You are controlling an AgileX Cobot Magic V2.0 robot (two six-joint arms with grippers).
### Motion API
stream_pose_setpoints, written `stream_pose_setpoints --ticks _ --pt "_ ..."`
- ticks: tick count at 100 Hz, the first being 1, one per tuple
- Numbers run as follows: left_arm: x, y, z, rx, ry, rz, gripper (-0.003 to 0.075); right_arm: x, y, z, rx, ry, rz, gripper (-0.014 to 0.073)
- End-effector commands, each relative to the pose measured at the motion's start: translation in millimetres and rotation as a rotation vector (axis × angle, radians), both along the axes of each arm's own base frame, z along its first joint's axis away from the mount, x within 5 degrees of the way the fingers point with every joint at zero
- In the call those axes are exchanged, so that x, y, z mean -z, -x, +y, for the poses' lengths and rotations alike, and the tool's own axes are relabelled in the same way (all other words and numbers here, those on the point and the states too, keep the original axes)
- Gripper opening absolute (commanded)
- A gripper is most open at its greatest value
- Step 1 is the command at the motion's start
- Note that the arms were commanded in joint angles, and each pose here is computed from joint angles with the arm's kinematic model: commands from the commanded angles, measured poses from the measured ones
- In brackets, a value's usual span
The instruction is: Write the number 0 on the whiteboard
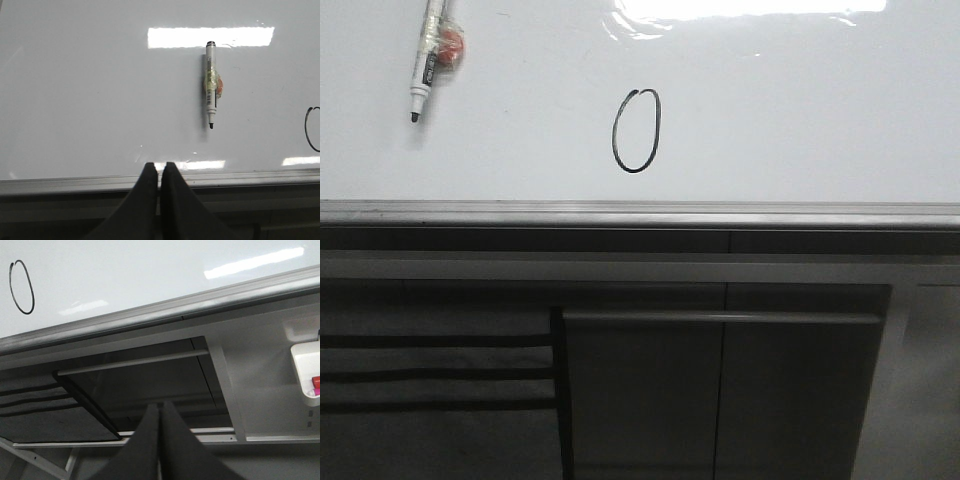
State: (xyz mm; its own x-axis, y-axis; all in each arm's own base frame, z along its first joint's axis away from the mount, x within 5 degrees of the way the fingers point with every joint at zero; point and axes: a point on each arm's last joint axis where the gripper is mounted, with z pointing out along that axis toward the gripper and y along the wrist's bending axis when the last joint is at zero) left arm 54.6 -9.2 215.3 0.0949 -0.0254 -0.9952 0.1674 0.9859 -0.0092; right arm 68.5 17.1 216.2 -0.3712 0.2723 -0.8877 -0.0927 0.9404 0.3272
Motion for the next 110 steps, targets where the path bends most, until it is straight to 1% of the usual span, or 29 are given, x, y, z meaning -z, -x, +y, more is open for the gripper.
stream_pose_setpoints --ticks 1,5,10,12,13,18,19,20,27,97,100,103,110 --pt "1.7 1.2 2.1 -0.02 0.008 -0.06 -0.002 -13.8 -3.4 -2.1 0.029 -0.012 -0.086 -0.0073" --pt "1.5 1.3 1.7 -0.02 -0.021 -0.066 -0.002 -13.8 -3.4 -2.1 0.029 -0.012 -0.086 -0.0073" --pt "1.4 1.4 1.1 -0.014 -0.03 -0.069 -0.002 -13.8 -3.4 -2.1 0.029 -0.012 -0.086 -0.0073" --pt "1.4 1.4 0.9 -0.009 -0.009 -0.066 -0.002 -13.8 -3.4 -2.1 0.029 -0.012 -0.086 -0.0073" --pt "1.3 1.5 0.7 -0.008 -0.026 -0.069 -0.002 -13.8 -3.4 -2.1 0.029 -0.012 -0.086 -0.0073" --pt "1.3 1.6 0.0 0.002 -0.005 -0.066 -0.002 -13.8 -3.4 -2.1 0.029 -0.012 -0.086 -0.0073" --pt "1.3 1.6 -0.1 0.006 0.012 -0.063 -0.002 -13.8 -3.4 -2.1 0.029 -0.012 -0.086 -0.0073" --pt "1.3 1.6 -0.3 0.006 0.001 -0.065 -0.002 -13.8 -3.4 -2.1 0.029 -0.012 -0.086 -0.0073" --pt "1.3 1.6 -0.4 0.009 0.015 -0.062 -0.002 -13.8 -3.4 -2.1 0.029 -0.012 -0.086 -0.0073" --pt "1.3 1.6 -0.4 0.009 0.015 -0.062 -0.002 -13.3 -3.4 -2.1 0.03 -0.012 -0.086 -0.0073" --pt "1.3 1.6 -0.4 0.009 0.015 -0.062 -0.002 -12.7 -1.7 -2.4 0.032 -0.014 -0.101 -0.0073" --pt "1.3 1.6 -0.4 0.009 0.015 -0.062 -0.002 -10.9 -0.3 -3.4 0.04 -0.002 -0.116 -0.0073" --pt "1.3 1.6 -0.4 0.009 0.015 -0.062 -0.002 -7.1 4.0 -7.6 0.072 0.067 -0.181 -0.0073"
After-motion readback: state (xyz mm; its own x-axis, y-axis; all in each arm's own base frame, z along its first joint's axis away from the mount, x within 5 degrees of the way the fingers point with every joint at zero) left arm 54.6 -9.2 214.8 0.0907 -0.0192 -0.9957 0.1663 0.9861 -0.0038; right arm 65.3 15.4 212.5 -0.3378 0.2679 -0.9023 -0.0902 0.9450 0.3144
